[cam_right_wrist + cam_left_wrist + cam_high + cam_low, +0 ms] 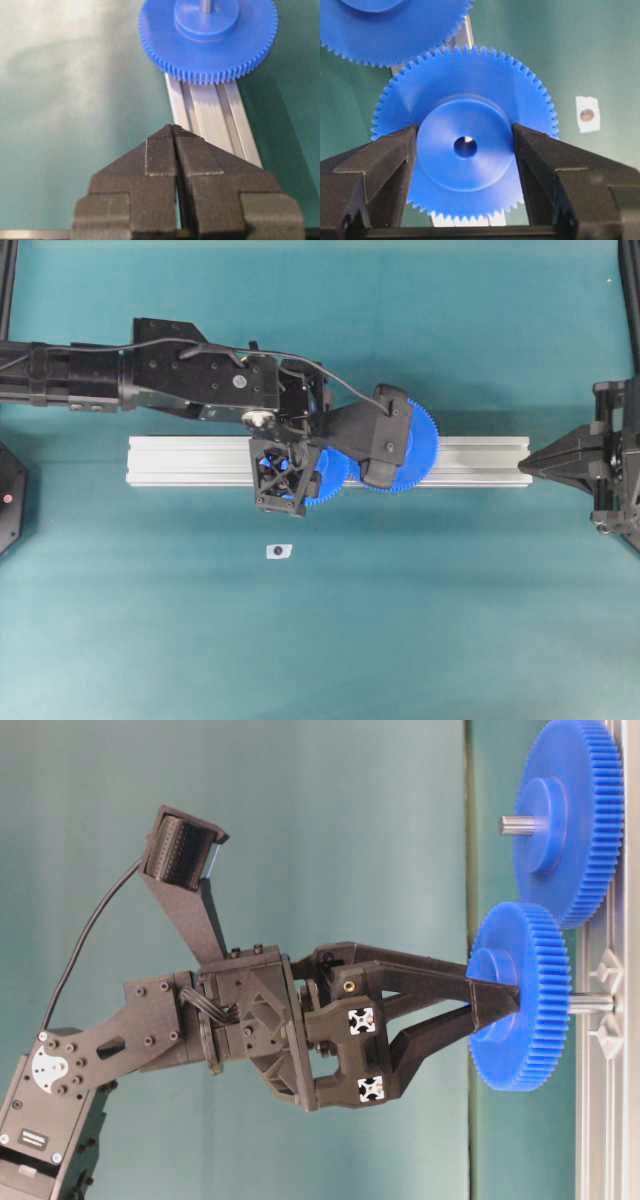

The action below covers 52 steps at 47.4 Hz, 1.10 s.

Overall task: Find the location of the shaft and insert the small gear.
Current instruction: 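Align the gear's bore with the empty shaft, meshing with the large gear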

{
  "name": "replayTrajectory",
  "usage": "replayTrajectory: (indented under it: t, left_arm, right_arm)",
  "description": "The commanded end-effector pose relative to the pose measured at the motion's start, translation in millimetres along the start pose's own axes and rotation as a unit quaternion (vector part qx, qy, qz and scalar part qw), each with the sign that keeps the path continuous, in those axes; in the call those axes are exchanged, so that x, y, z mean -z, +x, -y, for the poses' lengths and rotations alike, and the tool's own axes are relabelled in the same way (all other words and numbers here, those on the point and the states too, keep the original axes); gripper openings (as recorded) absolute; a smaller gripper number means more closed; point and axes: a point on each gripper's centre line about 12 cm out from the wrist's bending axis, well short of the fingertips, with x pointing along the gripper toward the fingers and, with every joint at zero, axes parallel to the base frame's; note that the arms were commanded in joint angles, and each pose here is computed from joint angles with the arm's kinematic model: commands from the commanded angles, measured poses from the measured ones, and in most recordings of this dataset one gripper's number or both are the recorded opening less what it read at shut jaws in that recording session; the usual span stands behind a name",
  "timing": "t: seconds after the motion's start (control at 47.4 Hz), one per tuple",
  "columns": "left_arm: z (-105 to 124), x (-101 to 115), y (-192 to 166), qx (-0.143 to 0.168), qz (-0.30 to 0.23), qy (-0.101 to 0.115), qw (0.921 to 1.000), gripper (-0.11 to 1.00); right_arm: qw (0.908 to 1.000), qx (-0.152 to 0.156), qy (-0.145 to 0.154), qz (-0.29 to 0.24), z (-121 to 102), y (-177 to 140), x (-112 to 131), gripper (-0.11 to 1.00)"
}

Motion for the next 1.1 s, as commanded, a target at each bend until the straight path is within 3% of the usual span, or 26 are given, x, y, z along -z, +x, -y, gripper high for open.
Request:
replayTrajectory:
  t: [0.0,0.316,0.696,0.865,1.076]
  left_arm:
    - [-8,2,-8,-0.005,0.006,-0.010,0.9999,0.63]
    - [-25,9,-10,-0.011,0.005,-0.030,0.9995,0.63]
    - [-25,13,-15,-0.009,0.000,-0.039,0.9992,0.63]
    - [-24,16,-14,-0.009,0.000,-0.038,0.9993,0.63]
    - [-24,5,-20,-0.012,0.013,-0.026,0.9995,0.63]
  right_arm:
    - [0.9999,-0.001,0.007,0.009,-1,0,-7,-0.01]
    - [0.9997,0.000,0.024,0.008,0,0,-5,-0.01]
    - [0.9994,0.000,0.033,0.008,0,0,-5,-0.01]
    - [0.9994,0.000,0.032,0.009,0,0,-6,-0.01]
    - [0.9994,0.000,0.032,0.009,0,0,-6,-0.01]
